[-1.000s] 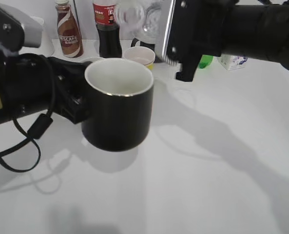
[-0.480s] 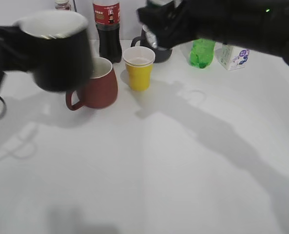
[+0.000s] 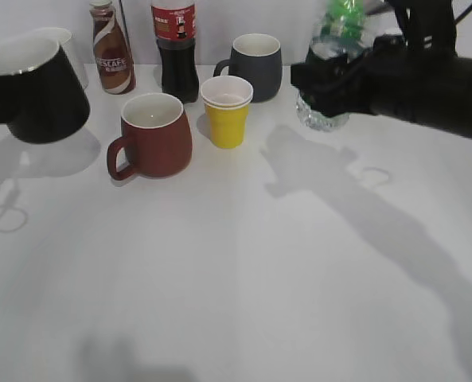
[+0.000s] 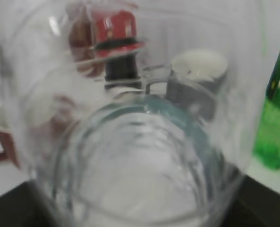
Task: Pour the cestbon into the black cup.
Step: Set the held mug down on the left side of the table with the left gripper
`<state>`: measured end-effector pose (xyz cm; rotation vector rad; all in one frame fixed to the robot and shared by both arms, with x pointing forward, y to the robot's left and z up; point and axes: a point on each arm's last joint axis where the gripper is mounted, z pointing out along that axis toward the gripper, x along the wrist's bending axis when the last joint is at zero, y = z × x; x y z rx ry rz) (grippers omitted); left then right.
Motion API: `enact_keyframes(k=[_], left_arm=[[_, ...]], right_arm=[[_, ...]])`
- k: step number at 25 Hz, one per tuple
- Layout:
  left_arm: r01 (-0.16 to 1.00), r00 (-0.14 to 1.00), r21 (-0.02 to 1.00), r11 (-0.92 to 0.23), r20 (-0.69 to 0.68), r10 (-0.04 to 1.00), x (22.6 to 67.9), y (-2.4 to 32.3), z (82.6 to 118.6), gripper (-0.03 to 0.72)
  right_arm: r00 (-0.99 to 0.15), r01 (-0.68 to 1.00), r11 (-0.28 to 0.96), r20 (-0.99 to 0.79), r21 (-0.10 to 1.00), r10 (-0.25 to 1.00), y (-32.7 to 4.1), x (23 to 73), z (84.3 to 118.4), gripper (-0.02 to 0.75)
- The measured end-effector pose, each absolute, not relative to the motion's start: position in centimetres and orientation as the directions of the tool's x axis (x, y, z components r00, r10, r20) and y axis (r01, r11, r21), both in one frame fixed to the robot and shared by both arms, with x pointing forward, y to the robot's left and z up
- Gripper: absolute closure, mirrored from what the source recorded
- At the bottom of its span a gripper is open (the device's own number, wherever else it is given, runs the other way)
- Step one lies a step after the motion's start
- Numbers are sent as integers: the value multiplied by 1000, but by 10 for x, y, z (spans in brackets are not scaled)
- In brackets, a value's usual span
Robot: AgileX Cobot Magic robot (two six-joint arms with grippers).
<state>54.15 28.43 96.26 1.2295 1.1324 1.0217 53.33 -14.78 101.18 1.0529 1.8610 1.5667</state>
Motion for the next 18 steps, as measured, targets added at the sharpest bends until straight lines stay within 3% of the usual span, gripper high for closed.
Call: enact_keyframes(k=[7, 18], left_arm=[[137, 121, 989, 58, -75, 990, 558, 291, 909, 655], [161, 127, 985, 63, -84, 988, 560, 291, 888, 655]], right_arm=[[-567, 317, 34, 161, 948, 808, -152, 525, 996, 281], [-573, 306, 16, 170, 952, 802, -151, 525, 998, 281]])
